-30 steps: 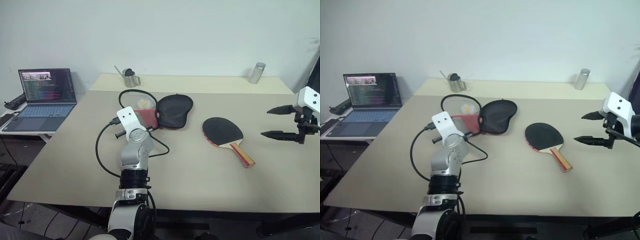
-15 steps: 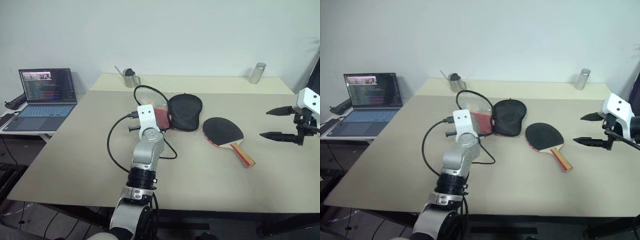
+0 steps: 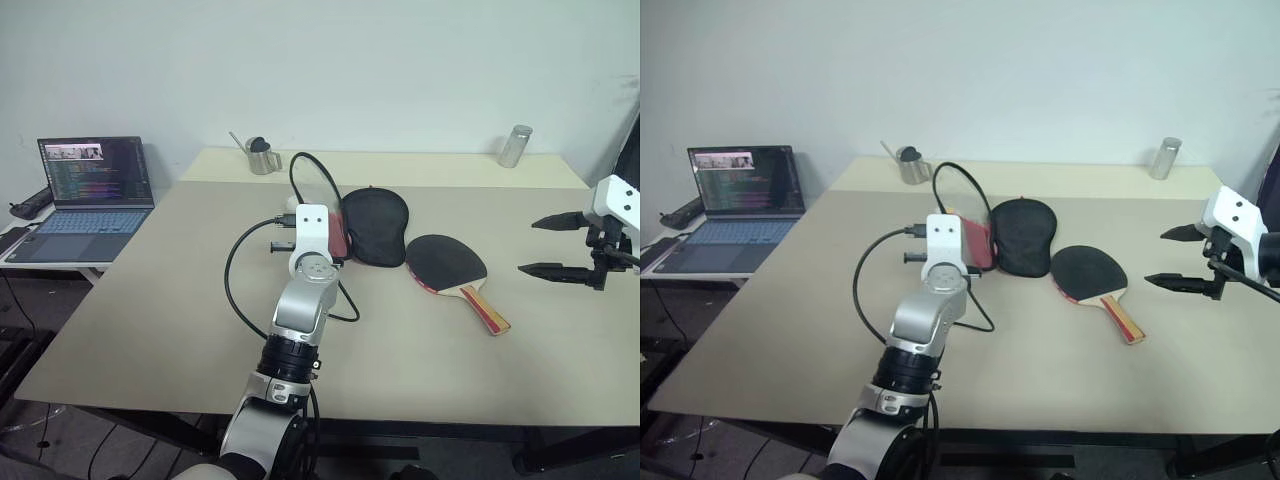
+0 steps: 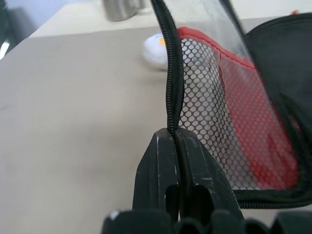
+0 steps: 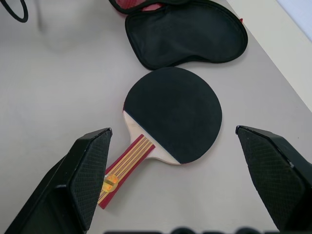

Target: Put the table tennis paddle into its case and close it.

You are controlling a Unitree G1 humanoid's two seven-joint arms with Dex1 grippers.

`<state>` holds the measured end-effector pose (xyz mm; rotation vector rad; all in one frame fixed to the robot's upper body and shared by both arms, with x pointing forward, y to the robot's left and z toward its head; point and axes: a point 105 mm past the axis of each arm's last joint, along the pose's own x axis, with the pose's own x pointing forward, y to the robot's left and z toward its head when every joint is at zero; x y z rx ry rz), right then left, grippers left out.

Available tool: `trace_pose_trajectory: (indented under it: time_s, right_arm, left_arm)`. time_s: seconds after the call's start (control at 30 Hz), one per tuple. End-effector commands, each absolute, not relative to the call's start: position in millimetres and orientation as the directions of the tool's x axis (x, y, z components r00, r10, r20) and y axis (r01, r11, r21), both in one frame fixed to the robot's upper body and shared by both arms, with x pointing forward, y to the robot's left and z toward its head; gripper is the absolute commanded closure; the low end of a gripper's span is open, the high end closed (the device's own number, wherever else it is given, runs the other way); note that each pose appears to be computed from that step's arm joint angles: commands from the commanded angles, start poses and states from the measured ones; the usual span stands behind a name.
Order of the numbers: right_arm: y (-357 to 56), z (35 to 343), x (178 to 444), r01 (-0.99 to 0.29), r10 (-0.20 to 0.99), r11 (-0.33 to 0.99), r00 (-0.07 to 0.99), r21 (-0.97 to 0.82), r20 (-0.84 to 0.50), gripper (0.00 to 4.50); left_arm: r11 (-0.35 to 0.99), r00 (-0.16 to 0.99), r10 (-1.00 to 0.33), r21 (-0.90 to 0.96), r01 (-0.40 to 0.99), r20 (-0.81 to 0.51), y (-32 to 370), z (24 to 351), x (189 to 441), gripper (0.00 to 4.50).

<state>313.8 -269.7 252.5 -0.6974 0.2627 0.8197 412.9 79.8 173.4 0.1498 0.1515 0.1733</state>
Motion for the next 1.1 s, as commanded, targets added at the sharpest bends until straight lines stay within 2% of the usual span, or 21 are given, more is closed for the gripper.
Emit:
trace_pose_trajectory:
  time_s: [0.03, 0.5, 1.1]
  right_arm:
    - [-268, 265, 311, -0.729, 0.586, 0.468, 0.679, -0.500, -0.442, 0.00]
    - [-268, 260, 310, -0.741, 0.590, 0.467, 0.667, -0.483, -0.454, 0.00]
    - [-267, 259, 309, -0.748, 0.592, 0.463, 0.660, -0.475, -0.463, 0.00]
  left_arm:
    - [0.979, 0.987, 0.129, 0.171, -0.111, -0.097, 73, 186, 405, 4.48]
    - [0.953, 0.993, 0.071, 0.300, -0.039, -0.096, 81, 188, 399, 4.48]
    - [0.948, 0.988, 0.024, 0.316, 0.025, -0.152, 78, 176, 387, 4.48]
